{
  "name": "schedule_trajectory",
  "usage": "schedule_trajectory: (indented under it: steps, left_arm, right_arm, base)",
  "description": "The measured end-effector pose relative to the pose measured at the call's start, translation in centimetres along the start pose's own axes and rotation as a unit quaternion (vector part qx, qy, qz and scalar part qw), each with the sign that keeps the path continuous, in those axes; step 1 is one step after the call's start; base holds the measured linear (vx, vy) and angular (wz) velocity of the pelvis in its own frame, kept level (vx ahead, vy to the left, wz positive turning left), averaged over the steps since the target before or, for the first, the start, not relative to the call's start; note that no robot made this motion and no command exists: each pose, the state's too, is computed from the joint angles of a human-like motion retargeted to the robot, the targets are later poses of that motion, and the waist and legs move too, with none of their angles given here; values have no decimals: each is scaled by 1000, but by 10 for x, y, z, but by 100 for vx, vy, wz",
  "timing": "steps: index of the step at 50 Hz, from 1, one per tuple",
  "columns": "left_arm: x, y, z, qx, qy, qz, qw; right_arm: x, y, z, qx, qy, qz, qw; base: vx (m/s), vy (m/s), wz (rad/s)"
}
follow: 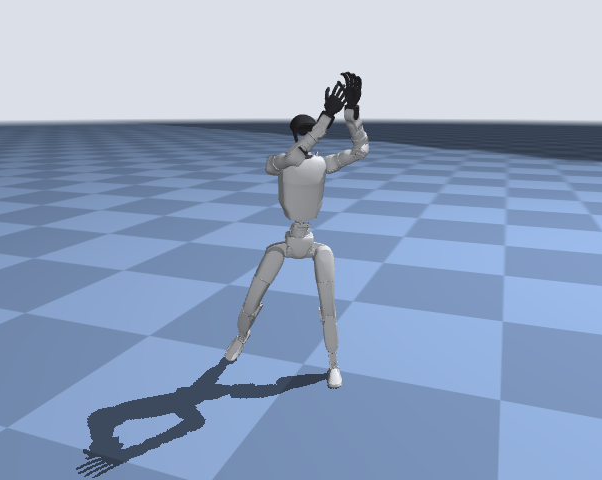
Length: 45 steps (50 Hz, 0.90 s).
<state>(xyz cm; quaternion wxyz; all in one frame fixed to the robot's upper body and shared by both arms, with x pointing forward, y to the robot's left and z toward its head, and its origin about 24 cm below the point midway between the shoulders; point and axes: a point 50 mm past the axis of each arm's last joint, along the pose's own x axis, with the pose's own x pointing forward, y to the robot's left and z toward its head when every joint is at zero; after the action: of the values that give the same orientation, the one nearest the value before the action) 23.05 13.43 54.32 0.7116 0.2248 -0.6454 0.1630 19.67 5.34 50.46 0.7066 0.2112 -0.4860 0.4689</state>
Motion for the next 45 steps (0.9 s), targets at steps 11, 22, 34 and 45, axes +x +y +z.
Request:
schedule_trajectory:
  steps: [11, 22, 34, 45]
  left_arm:
    - [-10, 35, 4, -3, -32, 58, 998]
    - [-89, 27, -47, -132, 40, 46, 989]
    - [-385, -35, -99, -261, 499, 176, 807]
    - [-531, -112, -3, -378, 792, 107, 467]
  right_arm:
    - [3, 44, -13, 17, 37, 91, 995]
    - [-34, 29, -42, -136, 81, 144, 977]
    - [-210, -25, -147, -353, 236, 34, 905]
    - [-399, -45, -173, -220, 553, -97, 798]
  base:
    - [10, -1, -9]
    - [-2, -12, -67]
    - [-11, -15, -69]
    - [-18, -1, -8]
